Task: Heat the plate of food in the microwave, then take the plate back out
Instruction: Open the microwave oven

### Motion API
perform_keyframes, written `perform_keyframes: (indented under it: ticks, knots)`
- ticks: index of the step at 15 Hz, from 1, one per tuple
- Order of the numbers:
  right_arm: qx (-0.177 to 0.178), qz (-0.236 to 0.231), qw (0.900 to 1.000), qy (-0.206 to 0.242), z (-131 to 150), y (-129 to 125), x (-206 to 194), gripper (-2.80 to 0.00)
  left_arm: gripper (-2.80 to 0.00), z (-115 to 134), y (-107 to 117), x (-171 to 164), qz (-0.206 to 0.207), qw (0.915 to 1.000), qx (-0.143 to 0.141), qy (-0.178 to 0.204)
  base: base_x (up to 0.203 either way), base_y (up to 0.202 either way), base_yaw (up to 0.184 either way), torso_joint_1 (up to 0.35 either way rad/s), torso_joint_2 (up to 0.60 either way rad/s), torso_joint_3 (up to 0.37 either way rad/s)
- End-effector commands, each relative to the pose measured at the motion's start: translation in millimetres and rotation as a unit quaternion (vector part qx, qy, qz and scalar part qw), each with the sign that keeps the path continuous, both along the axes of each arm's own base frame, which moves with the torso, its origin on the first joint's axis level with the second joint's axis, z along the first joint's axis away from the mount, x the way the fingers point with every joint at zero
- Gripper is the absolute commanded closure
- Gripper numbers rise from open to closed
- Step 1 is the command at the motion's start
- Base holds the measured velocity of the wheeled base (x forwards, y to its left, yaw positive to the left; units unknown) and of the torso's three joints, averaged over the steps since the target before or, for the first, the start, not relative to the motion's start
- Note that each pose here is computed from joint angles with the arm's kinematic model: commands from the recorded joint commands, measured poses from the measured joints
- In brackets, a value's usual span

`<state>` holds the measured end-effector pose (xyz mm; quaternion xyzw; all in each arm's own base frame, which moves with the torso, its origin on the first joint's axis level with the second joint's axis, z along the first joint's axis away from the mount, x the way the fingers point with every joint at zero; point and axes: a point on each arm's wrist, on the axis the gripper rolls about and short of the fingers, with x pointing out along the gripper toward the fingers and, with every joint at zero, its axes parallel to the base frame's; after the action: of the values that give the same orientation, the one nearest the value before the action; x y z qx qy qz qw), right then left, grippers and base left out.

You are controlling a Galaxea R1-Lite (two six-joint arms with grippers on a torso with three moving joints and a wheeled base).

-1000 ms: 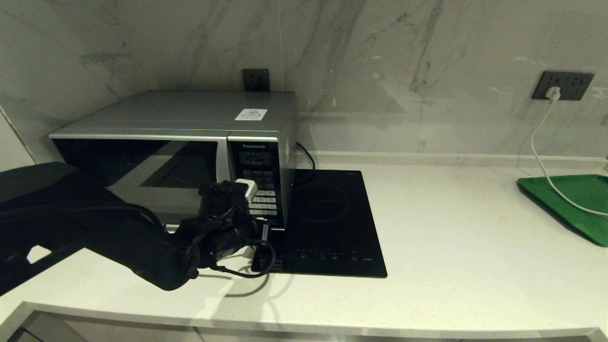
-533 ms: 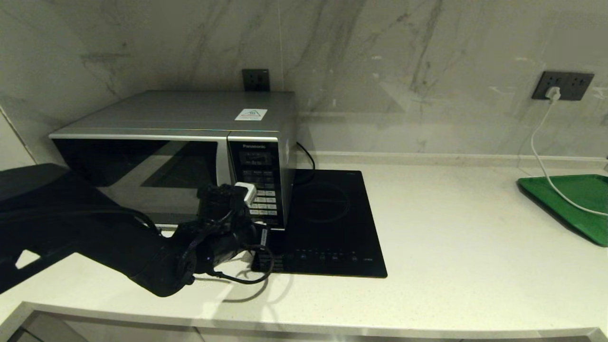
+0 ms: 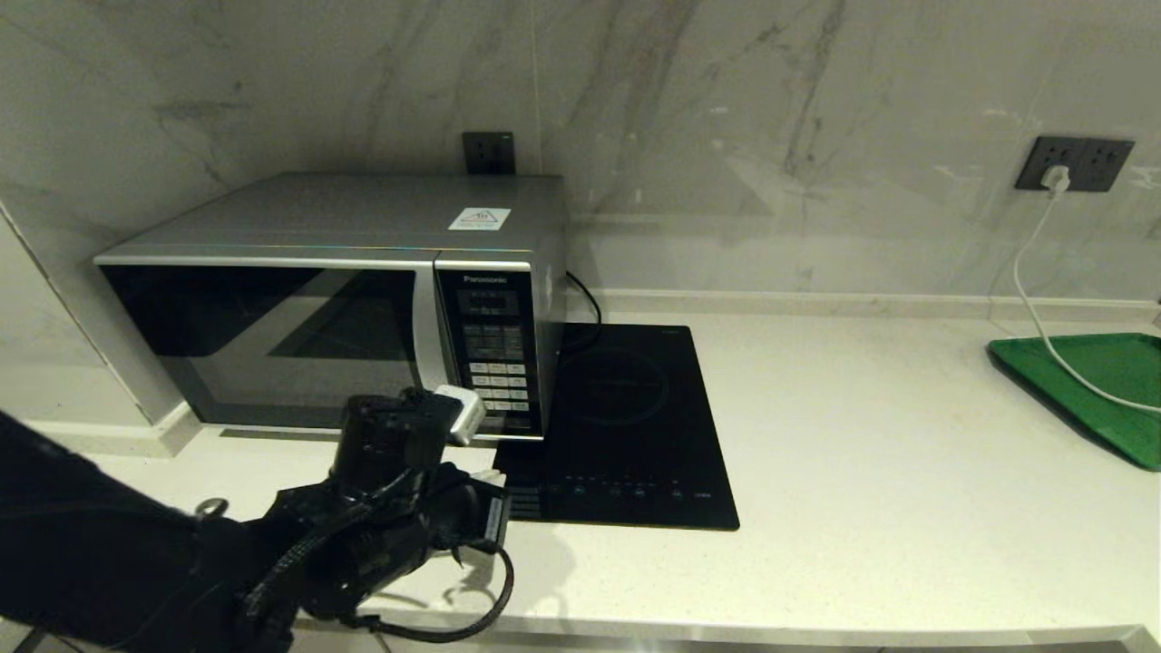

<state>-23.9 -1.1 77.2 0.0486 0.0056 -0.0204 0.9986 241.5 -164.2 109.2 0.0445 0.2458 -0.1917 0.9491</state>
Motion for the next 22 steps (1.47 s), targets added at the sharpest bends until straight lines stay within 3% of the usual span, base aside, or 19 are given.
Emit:
perform_keyframes:
  ticks: [1,6,11,16,22]
  knots:
    - [0.000,0.000,1.000,0.000,0,0,0,0.00,0.00,39,19,-33,-0.004,0.9981,-0.028,-0.056,0.000,0.000,0.000,0.000,0.00,0.000]
    - [0.000,0.000,1.000,0.000,0,0,0,0.00,0.00,94,77,-100,0.018,0.9913,-0.030,-0.127,0.000,0.000,0.000,0.000,0.00,0.000]
    - [0.000,0.000,1.000,0.000,0,0,0,0.00,0.00,119,131,-158,0.077,0.9774,0.024,-0.196,0.000,0.000,0.000,0.000,0.00,0.000]
    - [0.000,0.000,1.000,0.000,0,0,0,0.00,0.00,121,168,-237,0.084,0.9716,0.065,-0.212,0.000,0.000,0.000,0.000,0.00,0.000]
    - [0.000,0.000,1.000,0.000,0,0,0,0.00,0.00,92,190,-287,0.087,0.9698,0.086,-0.211,0.000,0.000,0.000,0.000,0.00,0.000]
